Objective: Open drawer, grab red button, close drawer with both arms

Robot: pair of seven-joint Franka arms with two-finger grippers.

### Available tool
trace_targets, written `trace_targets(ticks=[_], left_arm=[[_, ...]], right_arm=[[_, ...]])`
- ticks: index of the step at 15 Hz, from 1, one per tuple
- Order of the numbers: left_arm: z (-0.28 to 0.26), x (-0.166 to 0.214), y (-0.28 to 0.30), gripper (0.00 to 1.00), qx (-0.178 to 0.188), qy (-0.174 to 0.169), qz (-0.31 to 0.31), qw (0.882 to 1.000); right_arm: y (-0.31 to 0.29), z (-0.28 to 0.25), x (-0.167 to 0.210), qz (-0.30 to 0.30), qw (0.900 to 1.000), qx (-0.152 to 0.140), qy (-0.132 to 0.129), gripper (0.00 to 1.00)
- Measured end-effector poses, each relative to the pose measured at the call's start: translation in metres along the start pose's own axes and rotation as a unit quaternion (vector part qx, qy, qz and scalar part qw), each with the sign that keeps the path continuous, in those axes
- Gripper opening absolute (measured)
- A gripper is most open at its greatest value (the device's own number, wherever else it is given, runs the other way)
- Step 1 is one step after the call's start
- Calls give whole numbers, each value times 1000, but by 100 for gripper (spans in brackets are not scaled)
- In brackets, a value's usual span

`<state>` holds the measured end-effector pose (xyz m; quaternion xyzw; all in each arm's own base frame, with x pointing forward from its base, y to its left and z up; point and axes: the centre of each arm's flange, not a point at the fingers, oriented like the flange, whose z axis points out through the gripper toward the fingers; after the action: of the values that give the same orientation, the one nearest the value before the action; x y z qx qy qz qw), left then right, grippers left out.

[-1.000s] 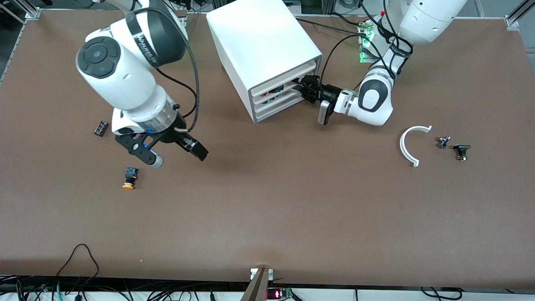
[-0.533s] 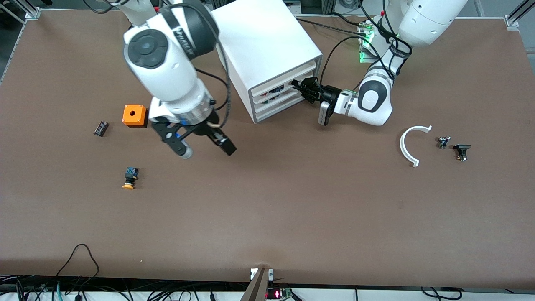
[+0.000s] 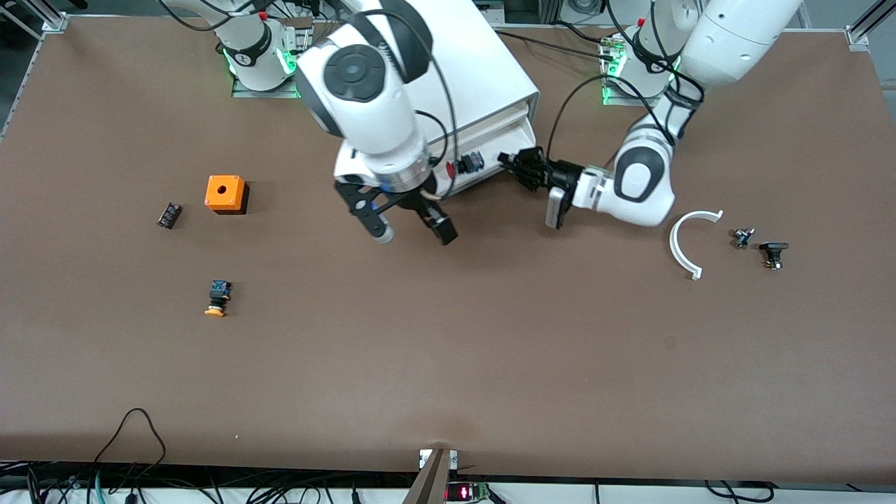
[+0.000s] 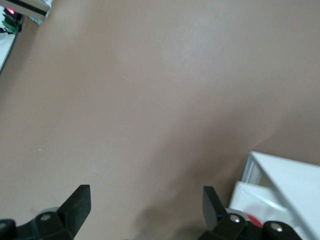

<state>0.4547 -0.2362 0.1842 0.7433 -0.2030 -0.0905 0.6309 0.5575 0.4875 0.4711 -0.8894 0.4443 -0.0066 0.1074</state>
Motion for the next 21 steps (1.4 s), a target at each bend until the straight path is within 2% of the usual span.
trace_targets(ticks=[4, 7, 9, 12, 19, 20, 21], left_arm=[[-49, 37, -10, 15, 23, 8, 10, 1000], [-76, 56, -18, 15, 38, 9, 16, 999], [-87, 64, -22, 15, 40, 11, 19, 999], [-88, 67, -25, 18, 39, 11, 17, 999], [-99, 75, -19, 73, 51, 12, -13, 999], [-103, 78, -15, 86, 59, 7, -19, 998], [-109, 82, -9, 95, 70, -1, -25, 997]], right_arm=[[-2, 25, -37, 29, 999, 11, -7, 99], [2, 53, -69, 32, 999, 2, -11, 99], [7, 73, -87, 36, 999, -7, -12, 99], [9, 96, -104, 44, 999, -4, -15, 99], [15, 127, -130, 40, 999, 0, -20, 99], [15, 131, -133, 39, 999, 1, -21, 99], [16, 136, -134, 39, 999, 1, -21, 99]])
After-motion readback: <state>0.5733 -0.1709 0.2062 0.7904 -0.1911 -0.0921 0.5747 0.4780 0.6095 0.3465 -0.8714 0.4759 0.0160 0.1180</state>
